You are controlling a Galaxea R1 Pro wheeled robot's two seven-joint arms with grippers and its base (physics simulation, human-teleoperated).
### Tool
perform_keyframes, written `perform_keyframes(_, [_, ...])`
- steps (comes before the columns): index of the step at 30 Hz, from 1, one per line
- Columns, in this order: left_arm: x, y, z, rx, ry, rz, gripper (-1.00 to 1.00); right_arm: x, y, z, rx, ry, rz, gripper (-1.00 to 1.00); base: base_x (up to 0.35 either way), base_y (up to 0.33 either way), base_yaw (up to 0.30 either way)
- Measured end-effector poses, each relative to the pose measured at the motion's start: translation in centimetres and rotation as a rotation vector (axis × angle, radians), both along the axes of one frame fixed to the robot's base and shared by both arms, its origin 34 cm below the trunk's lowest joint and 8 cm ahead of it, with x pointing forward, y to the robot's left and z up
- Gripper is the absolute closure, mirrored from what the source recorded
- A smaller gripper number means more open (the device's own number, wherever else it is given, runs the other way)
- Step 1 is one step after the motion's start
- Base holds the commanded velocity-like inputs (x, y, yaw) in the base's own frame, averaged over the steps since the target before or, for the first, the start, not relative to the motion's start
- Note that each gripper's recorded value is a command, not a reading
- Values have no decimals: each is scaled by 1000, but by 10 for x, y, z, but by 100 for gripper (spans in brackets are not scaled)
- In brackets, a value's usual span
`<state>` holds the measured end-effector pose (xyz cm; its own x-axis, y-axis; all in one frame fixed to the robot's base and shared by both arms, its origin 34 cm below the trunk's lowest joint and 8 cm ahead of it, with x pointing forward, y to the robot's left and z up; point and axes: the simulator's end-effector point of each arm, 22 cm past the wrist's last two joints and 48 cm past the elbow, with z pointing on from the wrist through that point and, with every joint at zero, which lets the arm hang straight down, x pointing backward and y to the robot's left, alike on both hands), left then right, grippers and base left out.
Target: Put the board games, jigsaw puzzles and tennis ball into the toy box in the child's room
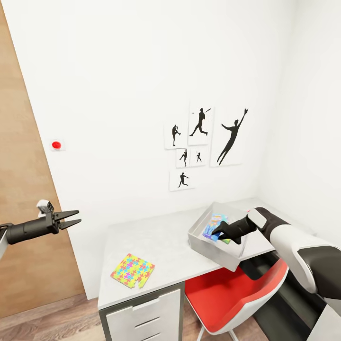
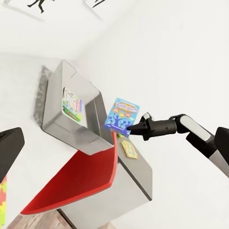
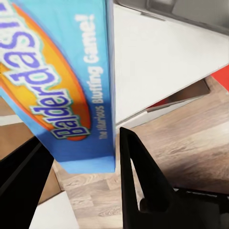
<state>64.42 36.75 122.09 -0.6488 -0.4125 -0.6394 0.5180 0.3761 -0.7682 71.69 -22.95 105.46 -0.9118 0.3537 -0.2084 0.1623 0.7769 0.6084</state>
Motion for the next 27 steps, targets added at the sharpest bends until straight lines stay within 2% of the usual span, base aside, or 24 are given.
perform_keyframes(27, [0, 0, -2, -3, 6, 1, -100, -1, -3, -1, -5, 2, -1, 100, 0, 10, 0])
